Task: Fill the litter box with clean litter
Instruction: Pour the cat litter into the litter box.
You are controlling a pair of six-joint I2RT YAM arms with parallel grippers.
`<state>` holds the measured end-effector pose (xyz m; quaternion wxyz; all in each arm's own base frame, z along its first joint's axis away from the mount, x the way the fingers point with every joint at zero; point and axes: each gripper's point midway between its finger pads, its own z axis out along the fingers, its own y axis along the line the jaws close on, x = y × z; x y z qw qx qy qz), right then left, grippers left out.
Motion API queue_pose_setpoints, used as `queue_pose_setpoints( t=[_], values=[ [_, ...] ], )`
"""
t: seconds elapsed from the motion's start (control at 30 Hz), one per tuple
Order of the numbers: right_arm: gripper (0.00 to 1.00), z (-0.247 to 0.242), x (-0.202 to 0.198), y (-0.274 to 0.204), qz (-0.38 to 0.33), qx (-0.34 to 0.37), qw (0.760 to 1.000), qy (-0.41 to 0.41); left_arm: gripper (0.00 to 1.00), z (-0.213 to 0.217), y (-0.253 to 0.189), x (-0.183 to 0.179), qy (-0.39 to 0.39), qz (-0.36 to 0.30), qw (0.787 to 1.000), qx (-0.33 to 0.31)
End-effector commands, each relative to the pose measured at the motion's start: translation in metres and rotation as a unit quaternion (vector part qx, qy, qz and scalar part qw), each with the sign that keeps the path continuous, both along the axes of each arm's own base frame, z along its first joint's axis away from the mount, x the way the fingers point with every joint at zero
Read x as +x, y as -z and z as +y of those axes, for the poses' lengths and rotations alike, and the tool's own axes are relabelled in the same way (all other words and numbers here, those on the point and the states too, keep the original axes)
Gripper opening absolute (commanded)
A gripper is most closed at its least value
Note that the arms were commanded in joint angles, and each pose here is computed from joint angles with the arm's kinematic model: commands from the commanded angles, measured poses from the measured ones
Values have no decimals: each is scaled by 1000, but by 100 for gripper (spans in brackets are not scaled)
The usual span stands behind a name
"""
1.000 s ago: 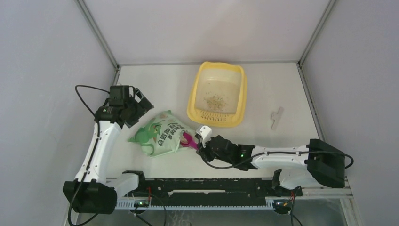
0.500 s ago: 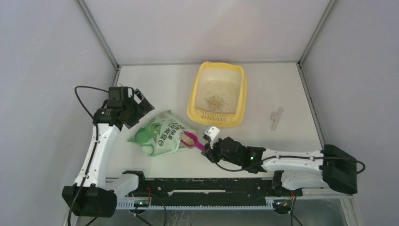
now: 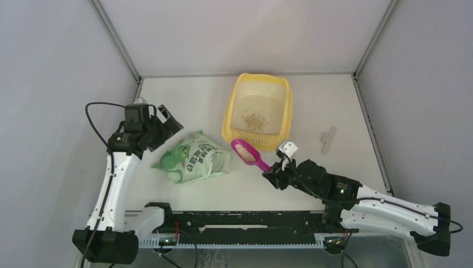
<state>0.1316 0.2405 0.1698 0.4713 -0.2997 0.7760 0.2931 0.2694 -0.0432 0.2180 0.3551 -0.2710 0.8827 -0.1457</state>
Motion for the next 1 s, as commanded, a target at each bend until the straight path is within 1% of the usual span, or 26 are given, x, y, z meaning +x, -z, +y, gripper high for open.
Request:
queue_pose_setpoints(
  t=[0.0,0.1,0.13,0.27,0.47,0.53,0.57,0.67,0.7,0.77,0.87,0.97],
  values=[
    [0,-18,26,-33,5,7,997,71,100,-5,-32,13,18,-60,998,-6],
    [0,-32,57,-56,17,0,993,118,100,-8,-31,15,25,-62,998,-12],
    [0,-35,66,-61,31,-7,991,127,100,-9,-31,15,27,-61,998,-13],
    [0,-41,106,-67,90,-64,982,152,100,-12,-29,15,40,-59,997,-13],
    [0,-43,154,-51,208,-126,956,163,100,-14,-23,15,52,-51,997,-13],
    [0,-44,174,-46,231,-153,944,181,100,-16,-20,15,57,-47,997,-17],
    [0,-45,179,-49,229,-160,942,186,100,-16,-20,15,58,-47,997,-17],
    [0,-44,194,-37,247,-200,927,199,100,-16,-21,13,59,-50,997,-16],
    [0,-48,200,-36,241,-223,921,212,100,-16,-21,12,59,-52,997,-16],
    [0,-50,208,-36,226,-246,915,227,100,-16,-21,10,59,-53,997,-15],
    [0,-38,208,-45,206,-244,922,218,100,-17,-20,9,63,-53,997,-15],
    [0,-31,200,-51,204,-230,930,202,100,-18,-19,7,69,-51,996,-15]
  ],
)
